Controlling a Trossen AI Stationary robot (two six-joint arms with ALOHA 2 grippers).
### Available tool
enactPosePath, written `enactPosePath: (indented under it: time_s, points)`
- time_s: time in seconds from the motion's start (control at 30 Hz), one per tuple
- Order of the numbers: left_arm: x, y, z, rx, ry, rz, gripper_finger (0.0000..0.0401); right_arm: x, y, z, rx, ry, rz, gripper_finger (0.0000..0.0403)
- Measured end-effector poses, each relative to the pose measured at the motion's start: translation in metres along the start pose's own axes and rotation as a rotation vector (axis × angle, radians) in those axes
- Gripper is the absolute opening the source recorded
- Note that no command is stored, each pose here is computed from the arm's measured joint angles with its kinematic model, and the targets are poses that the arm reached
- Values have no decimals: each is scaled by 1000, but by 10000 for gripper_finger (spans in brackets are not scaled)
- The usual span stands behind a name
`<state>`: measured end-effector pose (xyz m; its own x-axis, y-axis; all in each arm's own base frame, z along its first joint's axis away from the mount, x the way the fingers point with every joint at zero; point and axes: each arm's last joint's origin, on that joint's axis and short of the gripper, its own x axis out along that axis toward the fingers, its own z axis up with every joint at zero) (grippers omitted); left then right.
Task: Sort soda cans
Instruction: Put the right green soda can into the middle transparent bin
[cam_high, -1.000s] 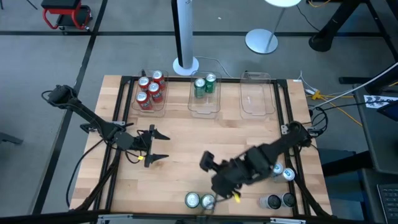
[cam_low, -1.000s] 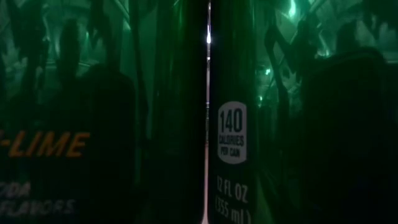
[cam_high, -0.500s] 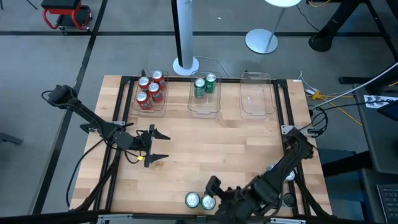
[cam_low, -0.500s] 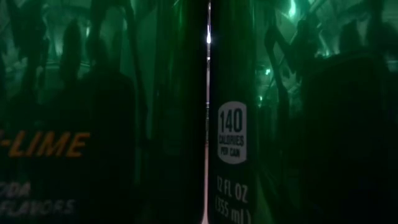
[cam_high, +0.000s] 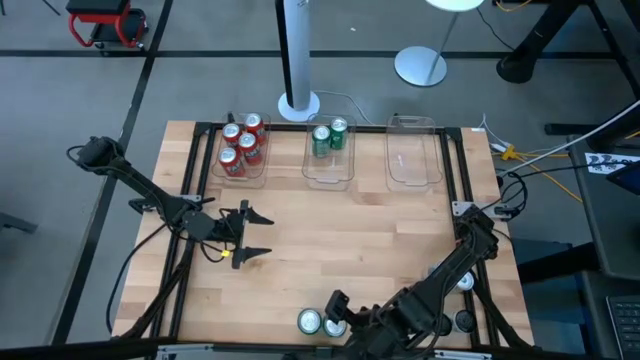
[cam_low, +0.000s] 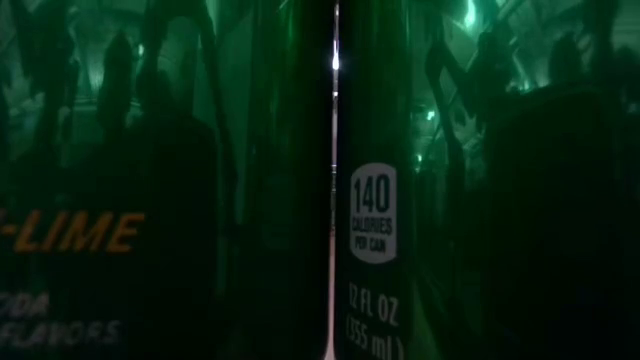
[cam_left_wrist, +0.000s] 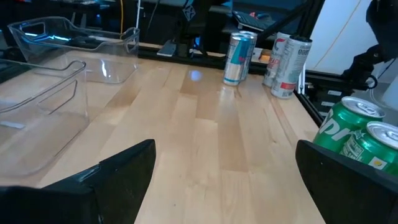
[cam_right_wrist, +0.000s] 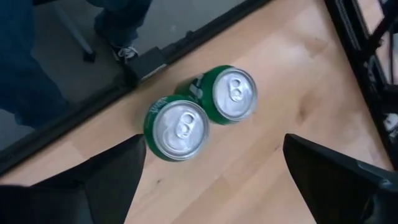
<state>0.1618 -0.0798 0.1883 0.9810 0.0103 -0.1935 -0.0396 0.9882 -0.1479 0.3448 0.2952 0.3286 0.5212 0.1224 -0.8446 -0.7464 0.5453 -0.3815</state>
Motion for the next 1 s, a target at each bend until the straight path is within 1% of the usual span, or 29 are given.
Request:
enactPosePath:
  time_s: [0.17,0.4,0.5,0.7,0.83,1.0]
  points:
    - [0,0,0,-12,2,0,375,2,0,0,-9,8,-13,397]
    - [0,0,-1,-12,9,1,375,3,0,2,-28,-1,-23,398]
    - [0,0,-1,-10,9,1,375,9,2,3,-29,2,-21,398]
    - [0,0,-1,-12,9,0,375,34,10,0,-42,48,33,396]
    - [0,0,-1,-10,8,0,375,41,12,-4,-16,65,67,395]
    - [0,0,-1,-12,8,0,375,42,11,-3,-17,59,51,395]
